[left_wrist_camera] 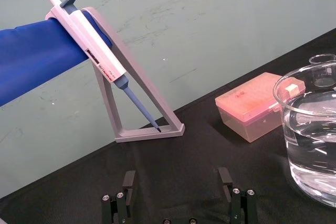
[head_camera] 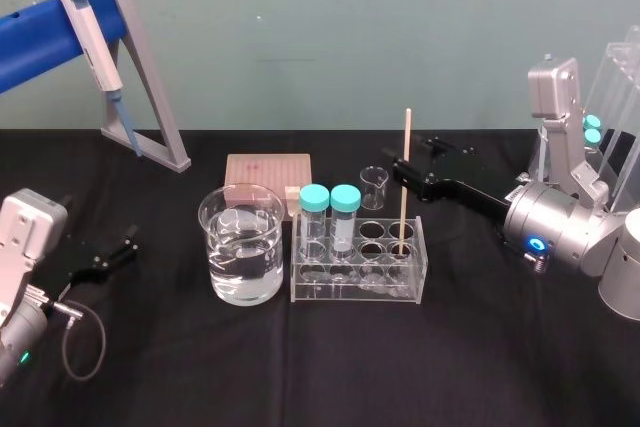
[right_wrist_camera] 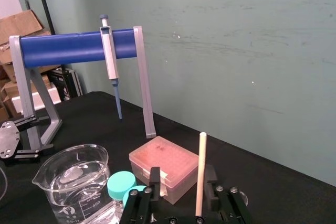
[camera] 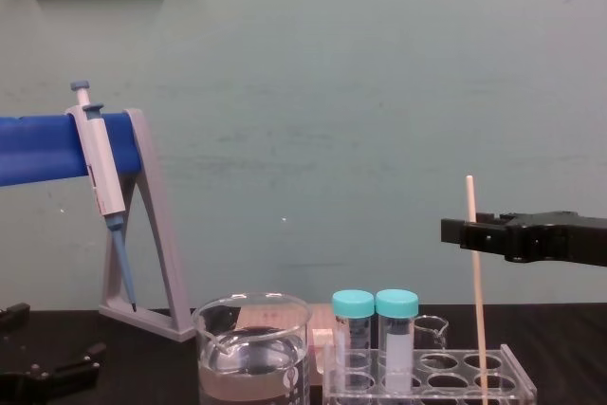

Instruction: Hold the thermometer with one hand and immerse one end into the beaker, then reinsert it into the test tube rack.

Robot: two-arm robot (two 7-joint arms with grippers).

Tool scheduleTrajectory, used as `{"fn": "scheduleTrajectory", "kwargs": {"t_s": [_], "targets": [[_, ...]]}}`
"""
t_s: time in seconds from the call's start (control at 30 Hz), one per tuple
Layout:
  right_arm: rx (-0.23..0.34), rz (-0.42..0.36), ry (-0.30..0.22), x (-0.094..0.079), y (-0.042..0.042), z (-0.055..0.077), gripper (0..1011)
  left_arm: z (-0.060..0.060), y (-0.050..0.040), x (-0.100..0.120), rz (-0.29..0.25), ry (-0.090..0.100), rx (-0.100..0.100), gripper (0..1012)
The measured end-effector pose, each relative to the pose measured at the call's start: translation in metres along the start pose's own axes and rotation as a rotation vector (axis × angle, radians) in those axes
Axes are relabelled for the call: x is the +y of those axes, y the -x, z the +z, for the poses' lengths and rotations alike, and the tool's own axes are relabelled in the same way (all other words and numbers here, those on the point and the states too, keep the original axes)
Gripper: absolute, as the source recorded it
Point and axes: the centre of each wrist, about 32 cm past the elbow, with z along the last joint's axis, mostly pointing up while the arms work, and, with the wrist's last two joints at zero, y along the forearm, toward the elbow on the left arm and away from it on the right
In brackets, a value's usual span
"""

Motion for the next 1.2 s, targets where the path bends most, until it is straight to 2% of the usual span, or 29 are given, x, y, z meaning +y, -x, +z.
{"fn": "scheduleTrajectory", "kwargs": {"t_s": [0.07, 0.13, 0.17, 0.27, 0.37, 0.6, 1.2], "targets": [[0.000, 0.000, 0.000, 0.0000, 0.0000, 0.0000, 592, 0.0000, 0.0000, 0.0000, 0.000, 0.000, 0.000, 1004], [0.000, 0.000, 0.000, 0.0000, 0.0000, 0.0000, 629, 0.0000, 0.0000, 0.0000, 0.000, 0.000, 0.000, 1004], [0.000, 0.000, 0.000, 0.0000, 0.0000, 0.0000, 689, 0.0000, 0.0000, 0.0000, 0.000, 0.000, 0.000, 1004], [0.000, 0.000, 0.000, 0.0000, 0.0000, 0.0000, 742, 0.0000, 0.0000, 0.0000, 0.000, 0.000, 0.000, 1004], [0.000, 0.000, 0.000, 0.0000, 0.0000, 0.0000, 863, 0.0000, 0.0000, 0.0000, 0.000, 0.000, 0.000, 1004], [0.000, -0.001, 0.000, 0.0000, 0.0000, 0.0000, 1003, 0.0000, 0.0000, 0.0000, 0.000, 0.000, 0.000, 1004], [0.000, -0.001, 0.000, 0.0000, 0.0000, 0.0000, 1000, 0.0000, 0.0000, 0.0000, 0.000, 0.000, 0.000, 1004]]}}
